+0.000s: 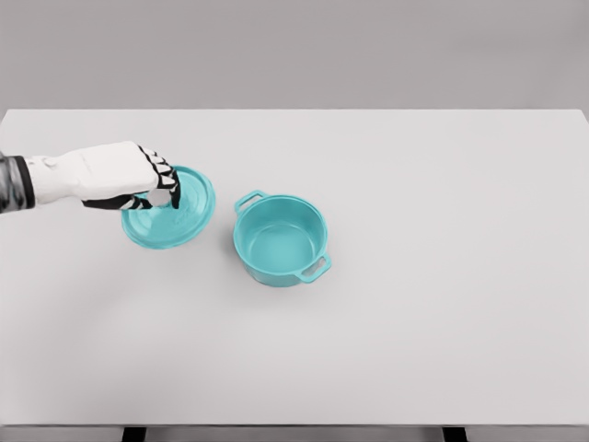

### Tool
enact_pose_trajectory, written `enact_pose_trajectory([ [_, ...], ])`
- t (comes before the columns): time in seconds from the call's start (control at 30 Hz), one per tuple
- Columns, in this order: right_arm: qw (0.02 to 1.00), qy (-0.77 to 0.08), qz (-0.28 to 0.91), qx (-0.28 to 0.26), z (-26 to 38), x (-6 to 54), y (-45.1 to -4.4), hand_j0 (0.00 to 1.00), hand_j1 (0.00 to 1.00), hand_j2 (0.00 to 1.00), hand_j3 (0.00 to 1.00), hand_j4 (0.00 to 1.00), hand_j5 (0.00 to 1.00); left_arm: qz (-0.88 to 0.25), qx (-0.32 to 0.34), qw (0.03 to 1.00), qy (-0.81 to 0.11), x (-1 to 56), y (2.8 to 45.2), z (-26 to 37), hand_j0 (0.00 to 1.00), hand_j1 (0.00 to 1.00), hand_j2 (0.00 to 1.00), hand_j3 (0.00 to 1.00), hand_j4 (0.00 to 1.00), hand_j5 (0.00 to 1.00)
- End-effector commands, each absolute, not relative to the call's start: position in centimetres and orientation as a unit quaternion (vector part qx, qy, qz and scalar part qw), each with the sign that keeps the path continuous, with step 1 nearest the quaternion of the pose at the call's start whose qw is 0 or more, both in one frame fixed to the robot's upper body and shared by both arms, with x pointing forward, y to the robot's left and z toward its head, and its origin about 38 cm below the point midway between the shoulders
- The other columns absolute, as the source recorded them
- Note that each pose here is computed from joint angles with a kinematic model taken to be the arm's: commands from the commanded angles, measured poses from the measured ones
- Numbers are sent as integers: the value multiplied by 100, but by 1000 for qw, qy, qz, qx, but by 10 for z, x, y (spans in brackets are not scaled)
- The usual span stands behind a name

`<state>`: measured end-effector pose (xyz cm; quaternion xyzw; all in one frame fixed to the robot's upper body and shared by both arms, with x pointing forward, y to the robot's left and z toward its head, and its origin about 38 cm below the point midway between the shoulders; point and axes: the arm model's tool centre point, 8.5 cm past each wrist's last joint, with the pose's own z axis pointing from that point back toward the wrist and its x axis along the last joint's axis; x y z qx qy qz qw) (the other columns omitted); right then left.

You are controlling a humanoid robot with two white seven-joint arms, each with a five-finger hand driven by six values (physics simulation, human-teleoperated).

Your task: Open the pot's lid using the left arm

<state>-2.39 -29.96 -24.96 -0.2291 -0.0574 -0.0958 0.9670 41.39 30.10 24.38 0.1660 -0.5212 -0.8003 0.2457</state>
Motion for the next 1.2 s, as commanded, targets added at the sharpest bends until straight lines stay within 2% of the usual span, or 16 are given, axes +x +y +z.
enact_pose_trajectory([
  [0.0, 967, -58, -96, -229, -250, -24, -300, 100, 100, 100, 100, 100, 100, -796, 176, 255, -520, 415, 311, 249, 52, 52, 52, 52, 52, 52],
  [0.8, 967, -58, -96, -229, -250, -24, -300, 100, 100, 100, 100, 100, 100, -804, 132, 312, -488, 398, 328, 188, 52, 52, 52, 52, 52, 52],
  [1.17, 967, -58, -96, -229, -250, -24, -300, 100, 100, 100, 100, 100, 100, -803, 129, 325, -482, 397, 335, 181, 54, 54, 54, 54, 54, 54],
])
